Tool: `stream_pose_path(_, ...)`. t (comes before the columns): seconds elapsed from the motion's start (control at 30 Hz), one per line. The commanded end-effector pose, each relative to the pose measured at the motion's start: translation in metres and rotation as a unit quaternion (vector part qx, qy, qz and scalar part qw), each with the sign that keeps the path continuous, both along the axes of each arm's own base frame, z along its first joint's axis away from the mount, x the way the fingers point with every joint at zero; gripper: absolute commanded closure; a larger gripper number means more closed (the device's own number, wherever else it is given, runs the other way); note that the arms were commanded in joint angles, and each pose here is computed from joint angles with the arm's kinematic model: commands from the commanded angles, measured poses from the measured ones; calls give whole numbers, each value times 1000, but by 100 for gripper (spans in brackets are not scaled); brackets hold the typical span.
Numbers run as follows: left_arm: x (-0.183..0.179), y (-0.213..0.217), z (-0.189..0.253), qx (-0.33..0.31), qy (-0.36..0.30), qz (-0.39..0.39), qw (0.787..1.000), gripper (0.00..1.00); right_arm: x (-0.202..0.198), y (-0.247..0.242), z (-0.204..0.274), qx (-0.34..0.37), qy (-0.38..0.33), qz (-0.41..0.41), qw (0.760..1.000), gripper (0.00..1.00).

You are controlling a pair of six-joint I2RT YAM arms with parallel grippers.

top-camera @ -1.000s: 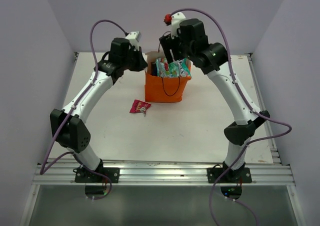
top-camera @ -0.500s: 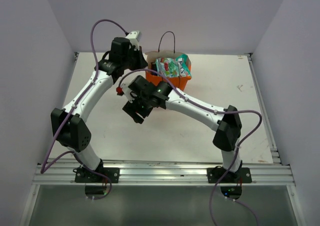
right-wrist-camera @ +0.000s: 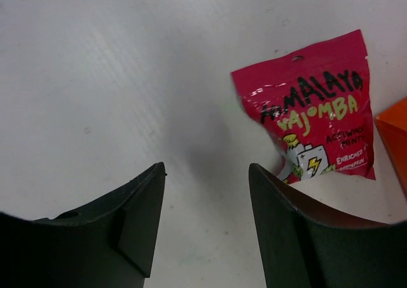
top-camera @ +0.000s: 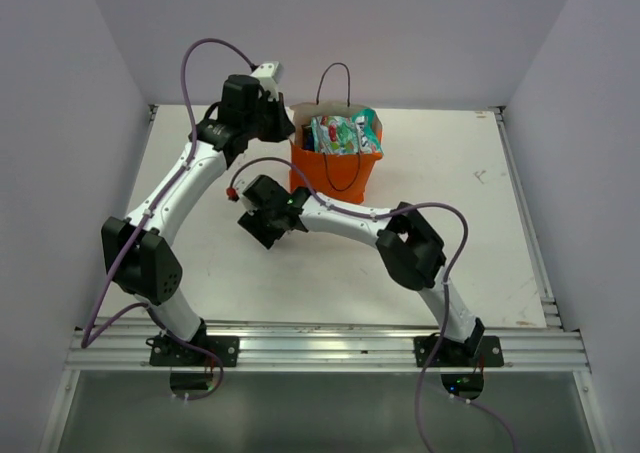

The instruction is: Place the snacks into the paper bag

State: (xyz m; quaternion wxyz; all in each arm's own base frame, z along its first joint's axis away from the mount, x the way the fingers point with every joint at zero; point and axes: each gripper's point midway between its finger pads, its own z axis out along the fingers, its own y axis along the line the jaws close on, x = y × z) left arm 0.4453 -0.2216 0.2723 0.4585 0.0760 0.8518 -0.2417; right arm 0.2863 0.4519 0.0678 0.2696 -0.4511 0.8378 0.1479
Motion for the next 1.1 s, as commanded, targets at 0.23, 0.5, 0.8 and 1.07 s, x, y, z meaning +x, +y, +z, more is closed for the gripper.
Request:
stream_pose_path(0.23,-9,3,20,-10,-26,-8,1000,100,98,-20,9,2,-183,-163,970,39)
stream_pose_path(0.5,-7,1,15,-11,-19,-8,1000,100,120,-40,-11,-7,-164,-188,968,35)
stream_pose_path(0.8,-5,0,10,-9,-13,-8,1000,100,134,-52,-9,2,-163,-213,963,39)
stream_pose_path(1.07,-5,-2,6,-10,-8,-12,1000,100,149,-48,1,10,-179,-225,958,41)
